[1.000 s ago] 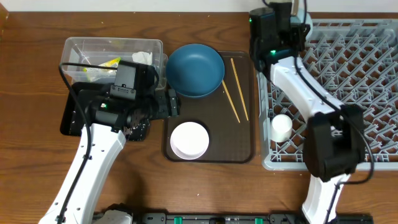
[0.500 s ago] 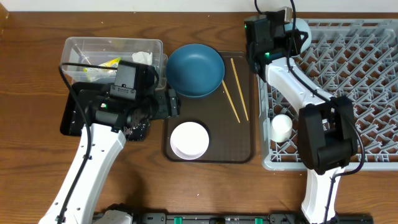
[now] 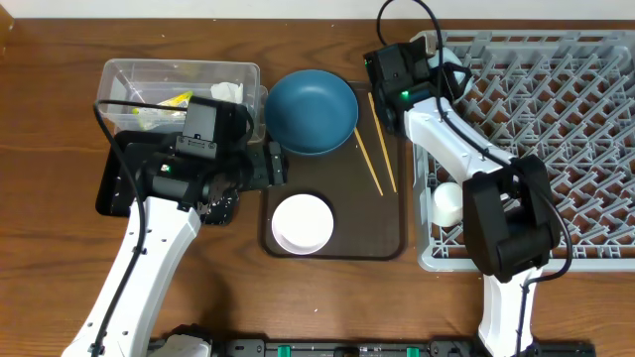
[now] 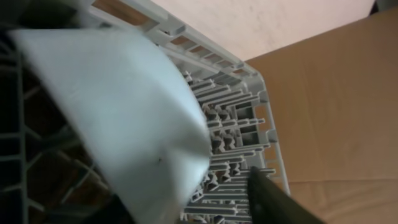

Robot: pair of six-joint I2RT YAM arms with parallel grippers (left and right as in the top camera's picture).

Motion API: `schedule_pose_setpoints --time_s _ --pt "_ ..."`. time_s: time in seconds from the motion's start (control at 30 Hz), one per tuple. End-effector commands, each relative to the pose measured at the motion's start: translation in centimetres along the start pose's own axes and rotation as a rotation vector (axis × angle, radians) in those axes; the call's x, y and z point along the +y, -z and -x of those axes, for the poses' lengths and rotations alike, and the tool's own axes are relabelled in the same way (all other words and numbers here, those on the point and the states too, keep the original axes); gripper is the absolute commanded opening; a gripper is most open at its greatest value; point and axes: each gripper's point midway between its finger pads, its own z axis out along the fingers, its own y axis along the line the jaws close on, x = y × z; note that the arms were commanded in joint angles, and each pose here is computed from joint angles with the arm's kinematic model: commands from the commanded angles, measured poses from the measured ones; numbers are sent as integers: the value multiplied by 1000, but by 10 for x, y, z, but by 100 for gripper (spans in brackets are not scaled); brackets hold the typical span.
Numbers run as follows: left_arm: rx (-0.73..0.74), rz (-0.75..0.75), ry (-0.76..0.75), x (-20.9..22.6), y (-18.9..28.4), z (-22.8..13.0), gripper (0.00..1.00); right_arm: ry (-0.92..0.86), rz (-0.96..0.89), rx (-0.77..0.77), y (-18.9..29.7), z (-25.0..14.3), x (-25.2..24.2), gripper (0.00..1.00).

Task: Sort waste into correct bins and load items into the dishwasher rack
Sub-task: 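Lower the light-blue bowl into the rack's back edge with right gripper, then reach right gripper to the pink bowl on the brown tray and grasp it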

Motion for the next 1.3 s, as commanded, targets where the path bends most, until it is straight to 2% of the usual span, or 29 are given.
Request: schedule_pose_setpoints --time_s 0.0,0.23,0.4,0.57,0.63,0.73,0.8,0.87,1.0,1.13,1.27 --pt "-25 -1 -11 -2 6 7 88 -44 3 -4 2 1 0 52" --pt "-25 -1 -11 -2 6 7 88 -120 114 -51 20 18 -14 61" --pt "-25 -1 -11 -2 6 7 88 -205 290 -79 46 28 -27 70" --pt "-25 -1 -11 -2 6 7 88 -232 540 -87 78 29 -23 82" --pt "-25 -1 -11 -2 6 7 88 -211 699 -81 99 25 -11 85" --pt "-25 -1 -11 -2 6 7 88 -188 1063 -37 150 15 23 84" --pt "-25 -1 -11 -2 6 7 88 -161 1281 9 185 5 41 79" --pt "-25 -1 -11 -2 6 7 88 -158 1410 85 208 -7 58 79" --pt "-25 -1 -11 -2 6 7 88 -160 1463 218 230 -32 88 76" --pt "-25 -1 -11 -2 6 7 88 -138 1481 273 252 -54 114 72" --pt "-25 -1 -11 -2 6 7 88 -168 1432 342 257 -78 135 67"
